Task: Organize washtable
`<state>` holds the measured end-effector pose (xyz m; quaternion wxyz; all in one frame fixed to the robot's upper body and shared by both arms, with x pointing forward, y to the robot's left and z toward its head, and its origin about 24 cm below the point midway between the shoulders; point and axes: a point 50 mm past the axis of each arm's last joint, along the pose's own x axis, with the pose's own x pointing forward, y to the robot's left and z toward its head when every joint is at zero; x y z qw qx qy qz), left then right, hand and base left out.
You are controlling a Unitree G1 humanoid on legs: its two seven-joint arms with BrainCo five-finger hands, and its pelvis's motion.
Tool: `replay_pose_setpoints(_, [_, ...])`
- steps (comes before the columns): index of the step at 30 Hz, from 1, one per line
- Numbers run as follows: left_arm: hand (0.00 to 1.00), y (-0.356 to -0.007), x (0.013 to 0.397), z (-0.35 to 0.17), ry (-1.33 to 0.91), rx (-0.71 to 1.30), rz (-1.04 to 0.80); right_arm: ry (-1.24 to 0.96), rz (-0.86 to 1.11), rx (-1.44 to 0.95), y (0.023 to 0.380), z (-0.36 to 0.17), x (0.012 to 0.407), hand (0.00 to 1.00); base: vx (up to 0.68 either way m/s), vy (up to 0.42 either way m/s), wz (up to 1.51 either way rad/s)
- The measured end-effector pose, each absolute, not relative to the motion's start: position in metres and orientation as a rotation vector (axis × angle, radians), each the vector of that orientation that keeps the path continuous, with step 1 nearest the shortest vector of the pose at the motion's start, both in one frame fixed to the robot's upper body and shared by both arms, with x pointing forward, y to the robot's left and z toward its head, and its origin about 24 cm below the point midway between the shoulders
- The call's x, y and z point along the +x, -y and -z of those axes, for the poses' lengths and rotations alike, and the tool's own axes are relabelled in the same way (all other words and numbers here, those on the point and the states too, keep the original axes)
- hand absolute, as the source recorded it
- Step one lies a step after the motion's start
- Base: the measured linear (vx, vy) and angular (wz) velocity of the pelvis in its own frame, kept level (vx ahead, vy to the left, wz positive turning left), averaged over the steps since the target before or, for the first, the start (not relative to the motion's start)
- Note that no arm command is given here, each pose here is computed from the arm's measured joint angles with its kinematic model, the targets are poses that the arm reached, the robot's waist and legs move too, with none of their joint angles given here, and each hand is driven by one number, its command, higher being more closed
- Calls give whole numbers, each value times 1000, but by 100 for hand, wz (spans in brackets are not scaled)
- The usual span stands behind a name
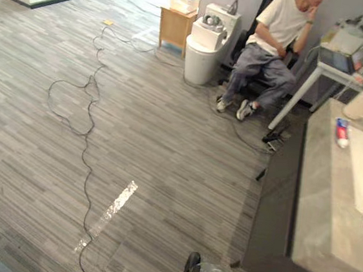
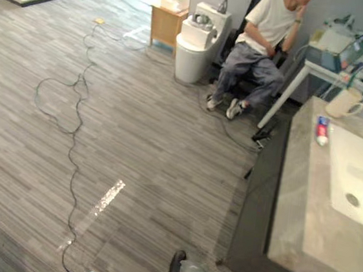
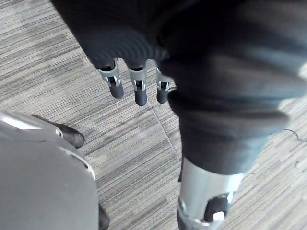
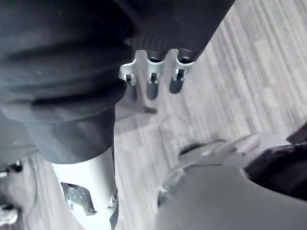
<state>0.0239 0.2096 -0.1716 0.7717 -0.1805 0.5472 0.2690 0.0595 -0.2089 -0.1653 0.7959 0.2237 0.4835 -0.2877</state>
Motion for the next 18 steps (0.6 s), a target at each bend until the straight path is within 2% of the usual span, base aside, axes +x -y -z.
replay_pose_setpoints(2, [0, -216, 14, 171, -1201, -383, -611, -1065, 576, 460, 202, 167, 56, 0, 648, -11, -27])
replay_pose_setpoints(5, [0, -210, 26, 171, -1175, -382, -569, -1042, 553, 419, 210, 164, 66, 0, 574, 35, -37])
replay_pose_setpoints(10, [0, -210, 32, 170, -1136, -427, -601, -1061, 440, 374, 193, 165, 87, 0, 480, 73, -87])
replay_pose_setpoints(13, [0, -205, 34, 170, -1124, -459, -631, -1044, 414, 353, 192, 163, 95, 0, 344, 260, -67])
replay_pose_setpoints(18, [0, -209, 34, 169, -1083, -497, -682, -1088, 346, 294, 184, 166, 86, 0, 371, 367, -54])
